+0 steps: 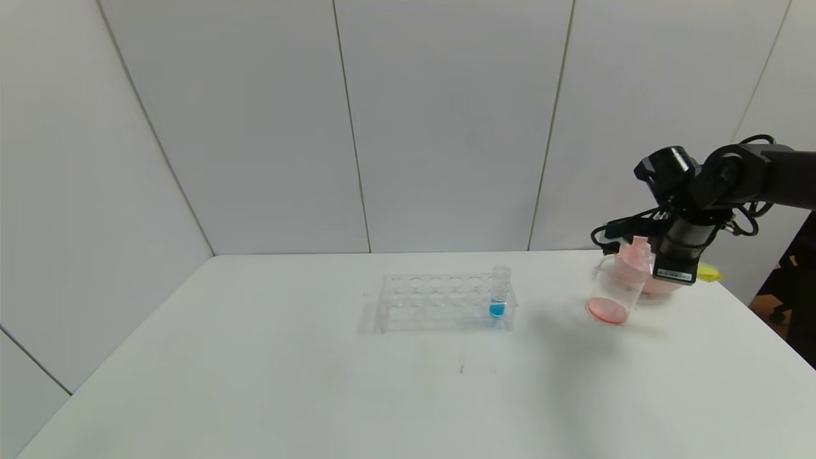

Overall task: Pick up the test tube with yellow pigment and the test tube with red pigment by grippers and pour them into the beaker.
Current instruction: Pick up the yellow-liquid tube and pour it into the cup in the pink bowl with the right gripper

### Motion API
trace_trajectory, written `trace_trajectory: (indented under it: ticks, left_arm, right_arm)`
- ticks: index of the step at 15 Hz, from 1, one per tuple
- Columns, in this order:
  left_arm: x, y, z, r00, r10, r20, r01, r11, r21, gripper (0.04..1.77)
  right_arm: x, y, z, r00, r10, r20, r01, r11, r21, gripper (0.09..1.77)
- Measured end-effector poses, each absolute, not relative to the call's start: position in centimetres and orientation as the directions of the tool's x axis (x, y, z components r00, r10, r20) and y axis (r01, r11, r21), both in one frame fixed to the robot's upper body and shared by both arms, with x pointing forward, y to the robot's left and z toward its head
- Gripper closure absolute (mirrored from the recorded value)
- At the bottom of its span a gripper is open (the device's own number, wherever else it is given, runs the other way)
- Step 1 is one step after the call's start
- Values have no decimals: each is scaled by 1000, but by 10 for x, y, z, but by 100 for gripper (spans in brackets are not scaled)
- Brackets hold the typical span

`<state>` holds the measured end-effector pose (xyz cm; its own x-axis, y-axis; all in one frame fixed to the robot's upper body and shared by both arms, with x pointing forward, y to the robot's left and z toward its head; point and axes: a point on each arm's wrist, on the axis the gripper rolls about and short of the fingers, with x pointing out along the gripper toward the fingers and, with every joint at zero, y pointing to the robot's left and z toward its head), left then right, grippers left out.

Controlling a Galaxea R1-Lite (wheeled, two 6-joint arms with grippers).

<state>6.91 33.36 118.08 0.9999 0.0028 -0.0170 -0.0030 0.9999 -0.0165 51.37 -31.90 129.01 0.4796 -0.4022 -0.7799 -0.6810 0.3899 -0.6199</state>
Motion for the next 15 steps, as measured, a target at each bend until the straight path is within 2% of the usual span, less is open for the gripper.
trace_trajectory:
  ticks: [15]
  left_arm:
    - [69, 334, 1181, 1000, 3, -17, -3, 1000, -16, 9]
  right_arm:
    - [517, -309, 1284, 467, -504, -727, -678, 323, -660, 128]
